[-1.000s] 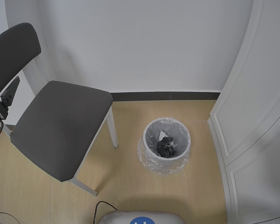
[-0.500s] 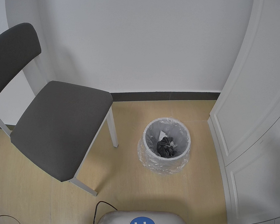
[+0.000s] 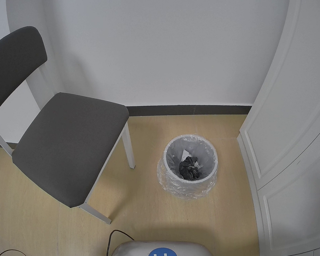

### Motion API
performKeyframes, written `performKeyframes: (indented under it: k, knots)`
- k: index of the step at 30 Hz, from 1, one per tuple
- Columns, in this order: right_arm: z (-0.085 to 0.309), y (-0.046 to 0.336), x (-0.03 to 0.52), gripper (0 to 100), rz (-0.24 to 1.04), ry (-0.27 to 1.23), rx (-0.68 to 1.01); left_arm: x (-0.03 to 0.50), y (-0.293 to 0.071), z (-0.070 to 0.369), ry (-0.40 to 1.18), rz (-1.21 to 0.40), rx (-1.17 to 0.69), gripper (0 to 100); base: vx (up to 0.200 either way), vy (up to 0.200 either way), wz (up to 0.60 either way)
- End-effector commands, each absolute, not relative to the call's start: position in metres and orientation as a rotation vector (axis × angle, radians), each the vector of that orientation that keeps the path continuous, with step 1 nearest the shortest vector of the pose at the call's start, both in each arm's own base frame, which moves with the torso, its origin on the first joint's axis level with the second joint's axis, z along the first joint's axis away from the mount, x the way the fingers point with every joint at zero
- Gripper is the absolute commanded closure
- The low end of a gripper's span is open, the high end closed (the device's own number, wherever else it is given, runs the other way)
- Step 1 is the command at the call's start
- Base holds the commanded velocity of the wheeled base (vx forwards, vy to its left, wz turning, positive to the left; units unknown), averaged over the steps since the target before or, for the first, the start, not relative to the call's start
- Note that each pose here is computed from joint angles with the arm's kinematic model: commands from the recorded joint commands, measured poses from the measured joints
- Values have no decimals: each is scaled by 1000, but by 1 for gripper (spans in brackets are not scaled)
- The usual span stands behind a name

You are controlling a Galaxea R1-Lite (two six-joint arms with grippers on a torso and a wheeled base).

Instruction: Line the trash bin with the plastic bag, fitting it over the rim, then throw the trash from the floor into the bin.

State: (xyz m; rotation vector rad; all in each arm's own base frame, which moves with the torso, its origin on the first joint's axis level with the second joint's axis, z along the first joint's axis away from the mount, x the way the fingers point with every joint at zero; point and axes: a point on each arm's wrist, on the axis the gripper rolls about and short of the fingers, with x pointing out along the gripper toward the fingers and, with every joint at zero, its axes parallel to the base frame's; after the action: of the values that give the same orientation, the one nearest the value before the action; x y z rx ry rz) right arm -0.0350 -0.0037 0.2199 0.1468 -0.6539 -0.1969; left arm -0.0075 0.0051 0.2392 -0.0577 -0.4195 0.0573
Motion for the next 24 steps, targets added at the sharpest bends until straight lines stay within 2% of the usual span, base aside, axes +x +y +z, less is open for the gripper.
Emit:
performKeyframes:
  k: [1,6,11,24]
  knots:
    - [200,1,-61,0,-177,-698,123,-37,8,228,-503,85,-52,0,0,0,0]
    - [193,0,-60,0,-169,-671,159,-48,8,223,-527,99,-50,0,0,0,0]
    - [187,-5,-65,0,-83,-674,195,-58,7,218,-549,131,-45,0,0,0,0]
    - [179,-3,-68,0,-78,-647,168,-71,4,184,-580,180,-82,0,0,0,0]
